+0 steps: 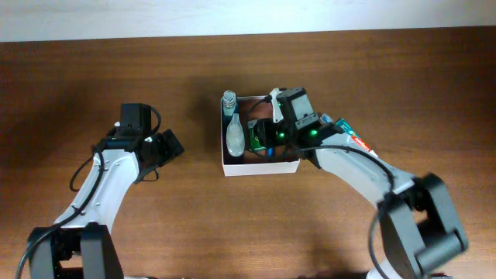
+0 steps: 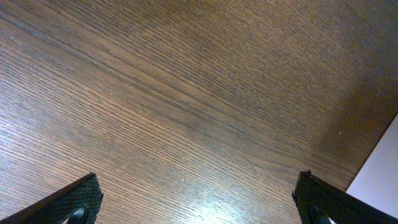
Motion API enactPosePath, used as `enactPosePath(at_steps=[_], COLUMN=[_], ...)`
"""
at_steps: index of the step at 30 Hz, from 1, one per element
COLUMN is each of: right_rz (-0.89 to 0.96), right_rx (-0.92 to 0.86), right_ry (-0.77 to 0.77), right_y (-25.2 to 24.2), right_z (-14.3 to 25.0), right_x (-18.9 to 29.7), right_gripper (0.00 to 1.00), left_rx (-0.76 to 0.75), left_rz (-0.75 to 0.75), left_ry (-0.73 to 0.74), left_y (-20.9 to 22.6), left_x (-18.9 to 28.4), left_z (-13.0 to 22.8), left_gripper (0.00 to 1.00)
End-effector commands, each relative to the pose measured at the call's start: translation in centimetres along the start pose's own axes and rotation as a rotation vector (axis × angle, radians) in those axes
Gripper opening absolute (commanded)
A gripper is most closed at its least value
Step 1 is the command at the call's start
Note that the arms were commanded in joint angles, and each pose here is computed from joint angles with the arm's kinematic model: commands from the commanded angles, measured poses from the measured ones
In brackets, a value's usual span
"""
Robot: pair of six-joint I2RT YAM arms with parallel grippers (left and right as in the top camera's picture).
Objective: Pack container
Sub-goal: 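Carry the Dettol soap into the pink box and release it, then move the right gripper back to the blue toothbrush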
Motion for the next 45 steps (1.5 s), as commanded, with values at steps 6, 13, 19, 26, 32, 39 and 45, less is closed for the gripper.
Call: enactPosePath(at_steps=[6,13,19,26,32,39,45], right_rz=[0.165,0.397,0.51,0.402,0.376,0.346,0.349], right_rx=[0.077,-0.049,-0.202,-0.194,-0.169,-0.12,-0.117], right_ry=[-0.181,-0.079,0.072,0.256,0.415,0.516,0.5], right_y=[-0.1,-7.1,-13.4,-15.5,-16.9,-18.0,-18.3], right_z=[-4.4,-1.5,1.9,4.9,8.0,10.4,10.3], right_x=[11.5,15.8,15.9,11.6,7.5,4.2,3.5], right_gripper=[0.56,0.61,0.66,0.67,0.68,0.68,0.68], left_rx=[-0.004,-0.004,-0.004,-0.004,-0.004,-0.004,-0.004], left_rz=[-0.01,-0.01,-0.01,-0.01,-0.01,-0.01,-0.01], left_ry=[0.001,0.001,0.001,0.001,0.001,0.001,0.001], left_y=[0.2,0.2,0.2,0.2,0.2,0.2,0.2], left_x=[-0.2,-0.2,-0.2,-0.2,-0.2,-0.2,-0.2], left_z=[0.0,0.0,0.0,0.0,0.0,0.0,0.0], left_gripper=[1.0,1.0,1.0,1.0,1.0,1.0,1.0])
Point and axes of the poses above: each gripper's point midway between its finger pads, its own x axis back along the fingers, its own y axis along the line the jaws close on, z = x × y, the point moved 3 cm from there along x, back along the fingers, and after that the axes turned 6 degrees about x, right-handed, at the moved point
